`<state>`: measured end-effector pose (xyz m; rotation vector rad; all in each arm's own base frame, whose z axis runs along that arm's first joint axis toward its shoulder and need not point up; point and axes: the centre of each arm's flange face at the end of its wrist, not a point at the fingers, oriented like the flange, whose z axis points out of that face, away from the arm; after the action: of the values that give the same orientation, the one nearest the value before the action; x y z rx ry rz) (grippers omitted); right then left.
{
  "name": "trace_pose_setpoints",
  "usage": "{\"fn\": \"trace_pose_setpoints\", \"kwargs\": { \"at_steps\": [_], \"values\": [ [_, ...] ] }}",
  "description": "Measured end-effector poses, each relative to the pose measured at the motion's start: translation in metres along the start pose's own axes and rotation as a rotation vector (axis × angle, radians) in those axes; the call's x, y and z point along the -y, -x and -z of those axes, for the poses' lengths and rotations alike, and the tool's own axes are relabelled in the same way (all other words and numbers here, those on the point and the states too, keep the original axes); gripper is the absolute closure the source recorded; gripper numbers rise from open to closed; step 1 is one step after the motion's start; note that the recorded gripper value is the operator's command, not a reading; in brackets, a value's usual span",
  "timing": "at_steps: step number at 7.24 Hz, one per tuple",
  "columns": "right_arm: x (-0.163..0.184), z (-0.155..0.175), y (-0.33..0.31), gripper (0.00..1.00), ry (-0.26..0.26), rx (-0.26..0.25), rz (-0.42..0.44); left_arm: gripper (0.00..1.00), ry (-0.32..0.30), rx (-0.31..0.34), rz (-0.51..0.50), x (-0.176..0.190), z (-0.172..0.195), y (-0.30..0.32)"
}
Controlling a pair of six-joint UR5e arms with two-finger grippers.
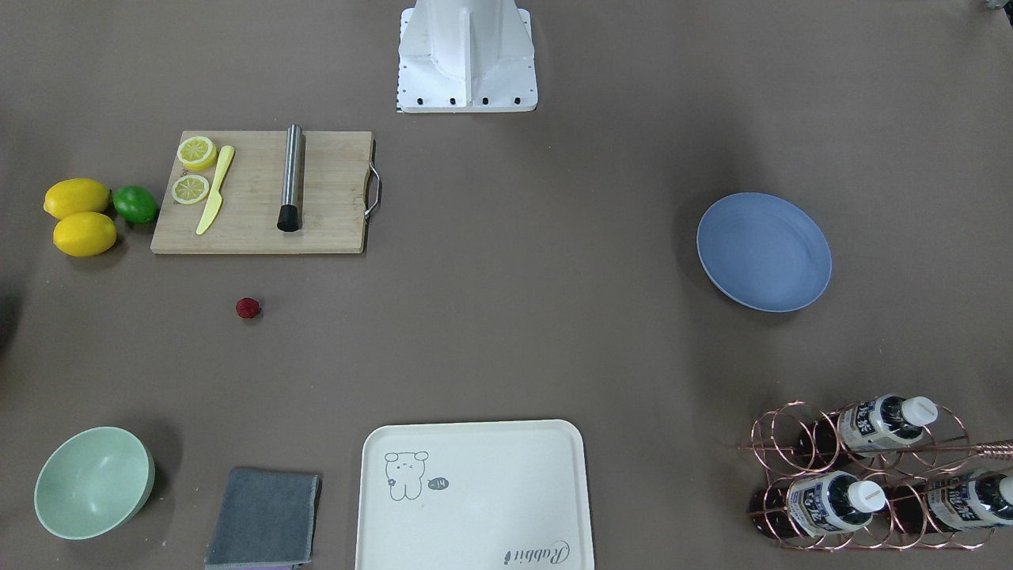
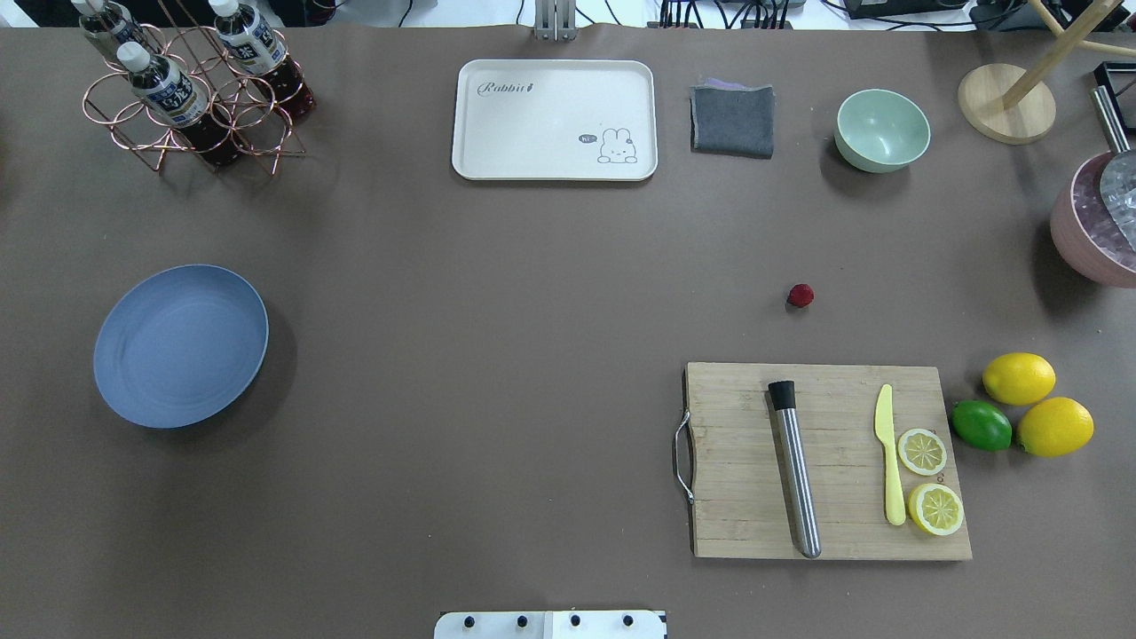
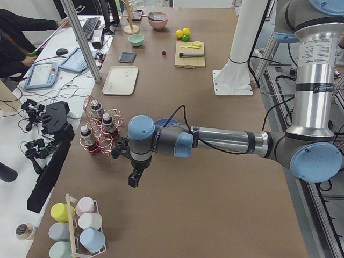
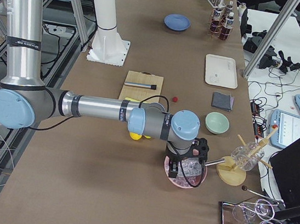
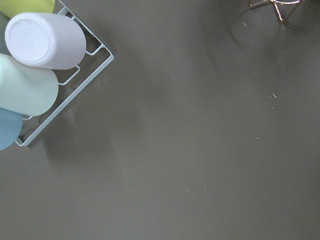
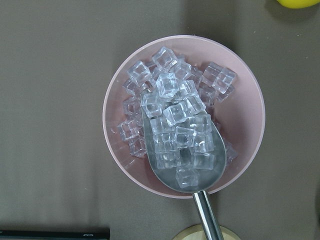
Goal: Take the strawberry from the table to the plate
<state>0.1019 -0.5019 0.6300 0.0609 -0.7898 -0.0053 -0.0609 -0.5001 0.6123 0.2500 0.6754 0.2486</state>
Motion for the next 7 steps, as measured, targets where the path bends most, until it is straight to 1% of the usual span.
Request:
{"fn": "trace_pose_setpoints", "kwargs": {
  "at_steps": [7],
  "values": [
    [-0.0034,-0.0022,-0.0016,0.0,0.004,0.004,-0.005,0.02,-0.003,0.002,-0.001,0.0012,0.0016,-0.0004]
  ]
}}
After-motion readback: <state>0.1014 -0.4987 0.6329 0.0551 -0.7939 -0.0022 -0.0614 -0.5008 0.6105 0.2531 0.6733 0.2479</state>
